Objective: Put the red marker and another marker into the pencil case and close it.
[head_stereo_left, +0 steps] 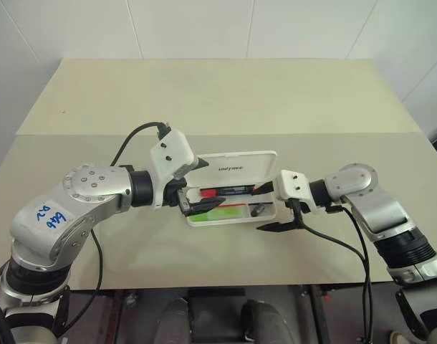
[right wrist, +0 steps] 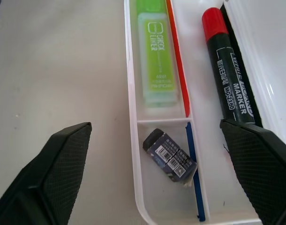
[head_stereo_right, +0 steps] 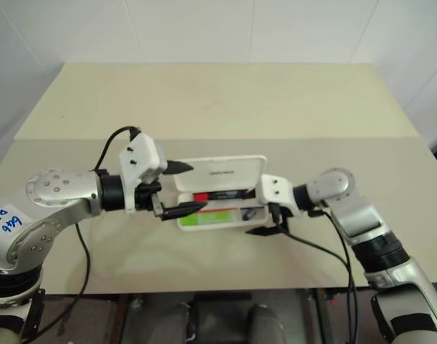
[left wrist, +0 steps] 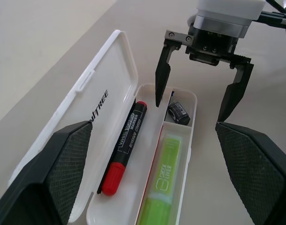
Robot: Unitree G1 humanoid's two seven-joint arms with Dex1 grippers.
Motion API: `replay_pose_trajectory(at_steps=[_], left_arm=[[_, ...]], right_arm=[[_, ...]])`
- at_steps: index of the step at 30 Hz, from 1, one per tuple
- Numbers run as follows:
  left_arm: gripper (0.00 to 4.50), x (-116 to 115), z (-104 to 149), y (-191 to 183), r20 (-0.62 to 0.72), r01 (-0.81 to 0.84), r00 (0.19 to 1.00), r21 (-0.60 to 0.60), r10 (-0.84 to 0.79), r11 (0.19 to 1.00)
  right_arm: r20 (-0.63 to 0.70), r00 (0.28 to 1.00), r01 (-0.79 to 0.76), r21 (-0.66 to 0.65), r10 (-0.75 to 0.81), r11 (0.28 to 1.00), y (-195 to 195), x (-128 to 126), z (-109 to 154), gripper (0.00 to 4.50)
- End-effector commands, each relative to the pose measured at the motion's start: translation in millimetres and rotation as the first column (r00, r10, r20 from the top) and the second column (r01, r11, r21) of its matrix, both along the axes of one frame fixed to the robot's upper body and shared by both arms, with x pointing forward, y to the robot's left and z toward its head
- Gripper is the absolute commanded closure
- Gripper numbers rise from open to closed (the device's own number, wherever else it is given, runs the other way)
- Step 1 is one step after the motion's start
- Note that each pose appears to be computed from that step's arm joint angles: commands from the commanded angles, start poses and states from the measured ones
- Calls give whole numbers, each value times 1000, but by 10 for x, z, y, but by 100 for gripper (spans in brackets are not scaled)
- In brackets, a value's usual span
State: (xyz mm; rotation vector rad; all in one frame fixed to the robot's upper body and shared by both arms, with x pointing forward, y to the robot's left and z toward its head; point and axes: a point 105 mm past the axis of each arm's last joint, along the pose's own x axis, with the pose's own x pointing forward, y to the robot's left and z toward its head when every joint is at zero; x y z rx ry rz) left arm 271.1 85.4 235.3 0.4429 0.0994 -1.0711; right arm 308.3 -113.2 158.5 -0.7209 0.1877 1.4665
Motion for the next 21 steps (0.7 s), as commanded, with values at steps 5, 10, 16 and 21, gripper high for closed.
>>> replay_pose_trajectory(at_steps=[5,10,16,21], left_arm=[[0,287,970,458,261,-122,952,-162,162,979],[0,654,1044,737,235,-205,946,-108,225,973],[0,1170,756,749,78,-185,977,-131,196,974],[40,1442,590,748,37,-193,979,-125,199,973]], right_arm=[[-34,999,-1,394,15,919,-216,-74,925,2],[-46,998,0,558,31,830,-306,-158,1246,2],[-57,996,-19,599,66,800,-241,-387,1314,2],[-55,998,14,596,24,803,-250,-480,1285,0]])
